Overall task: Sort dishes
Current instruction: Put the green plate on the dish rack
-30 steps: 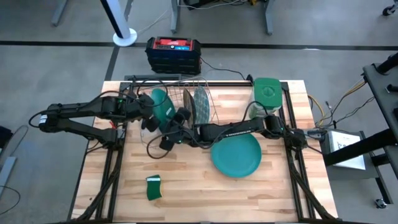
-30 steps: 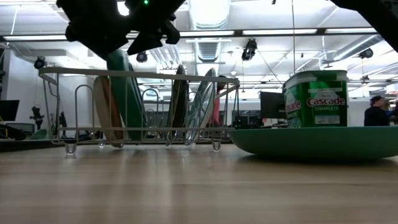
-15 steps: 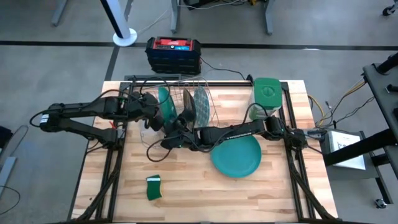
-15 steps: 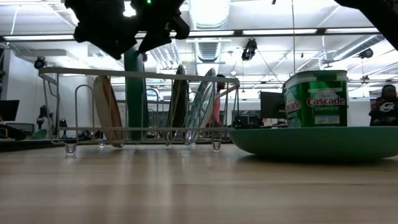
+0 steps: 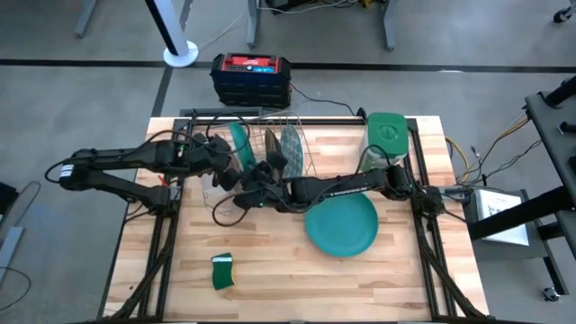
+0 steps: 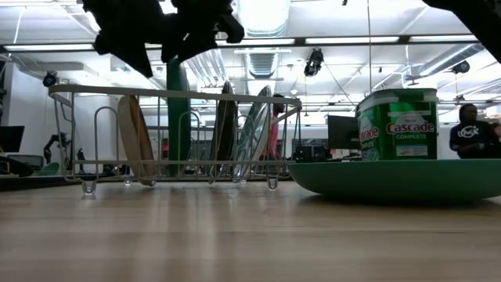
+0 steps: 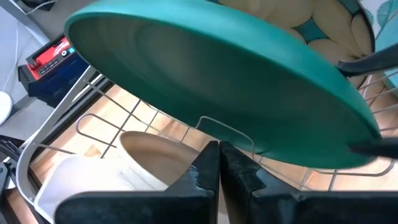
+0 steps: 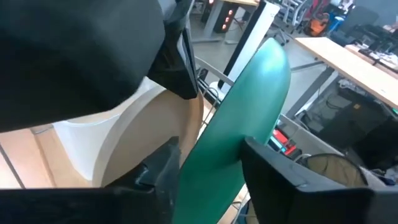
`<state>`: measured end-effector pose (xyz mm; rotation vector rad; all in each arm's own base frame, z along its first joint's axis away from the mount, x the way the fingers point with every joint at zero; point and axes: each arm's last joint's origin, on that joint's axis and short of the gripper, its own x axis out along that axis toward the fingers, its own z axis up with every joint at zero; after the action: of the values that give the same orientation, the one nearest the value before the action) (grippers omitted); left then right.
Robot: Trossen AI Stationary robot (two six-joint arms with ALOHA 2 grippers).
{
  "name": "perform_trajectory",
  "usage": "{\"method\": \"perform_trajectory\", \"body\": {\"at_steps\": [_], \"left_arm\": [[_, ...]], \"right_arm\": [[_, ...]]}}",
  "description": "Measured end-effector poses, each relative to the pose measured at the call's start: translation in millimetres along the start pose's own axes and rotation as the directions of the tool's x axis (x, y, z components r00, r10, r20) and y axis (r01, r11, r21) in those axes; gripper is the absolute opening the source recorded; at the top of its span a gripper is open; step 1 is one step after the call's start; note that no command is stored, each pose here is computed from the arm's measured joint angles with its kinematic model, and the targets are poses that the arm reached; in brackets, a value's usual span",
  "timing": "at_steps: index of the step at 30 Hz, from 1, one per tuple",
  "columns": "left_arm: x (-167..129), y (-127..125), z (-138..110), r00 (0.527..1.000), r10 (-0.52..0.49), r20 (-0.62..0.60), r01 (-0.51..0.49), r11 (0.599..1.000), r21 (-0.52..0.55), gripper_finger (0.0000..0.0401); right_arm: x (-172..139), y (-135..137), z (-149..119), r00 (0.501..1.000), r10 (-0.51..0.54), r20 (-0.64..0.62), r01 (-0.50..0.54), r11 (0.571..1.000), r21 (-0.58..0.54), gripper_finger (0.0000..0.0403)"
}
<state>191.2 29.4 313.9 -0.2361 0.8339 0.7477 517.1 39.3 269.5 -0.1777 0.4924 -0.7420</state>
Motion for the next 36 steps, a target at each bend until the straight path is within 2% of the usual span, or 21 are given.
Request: {"method": "perform_trajectory", "body": {"at_steps": [9, 11, 18, 25, 31, 36], "left_arm": [[-7.4, 4.8, -0.7, 1.000, -0.012, 0.025, 0.012, 1.000, 0.026, 0.0000], [-10.8, 7.0, -1.1, 0.999, -0.019, 0.037, 0.018, 0.999, 0.027, 0.0000], [-29.6, 20.1, -4.0, 0.993, -0.046, 0.105, 0.045, 0.999, 0.016, 0.0000], [-51.7, 36.6, -7.0, 0.978, -0.038, 0.206, 0.044, 0.999, -0.023, 0.0000], [-55.8, 43.4, -15.5, 0.982, -0.037, 0.185, 0.039, 0.999, -0.008, 0.0000], [-40.6, 39.0, -24.4, 0.991, -0.014, 0.132, 0.011, 1.000, 0.023, 0.0000]], "right_arm": [[-5.4, -8.4, 10.5, 1.000, 0.007, -0.027, -0.008, 0.999, -0.049, 0.0016], [-6.0, -9.2, 12.1, 1.000, 0.011, -0.027, -0.012, 0.999, -0.048, 0.0005], [-9.9, -15.2, 17.1, 1.000, 0.008, -0.027, -0.009, 0.999, -0.050, 0.0000], [-17.1, -22.4, 34.4, 1.000, 0.018, 0.020, -0.017, 0.999, -0.046, 0.0000], [-24.3, -16.0, 32.8, 0.999, 0.041, 0.018, -0.039, 0.996, -0.080, 0.0000], [-40.3, -5.3, 30.9, 0.997, 0.079, 0.012, -0.078, 0.995, -0.056, 0.0013]]}}
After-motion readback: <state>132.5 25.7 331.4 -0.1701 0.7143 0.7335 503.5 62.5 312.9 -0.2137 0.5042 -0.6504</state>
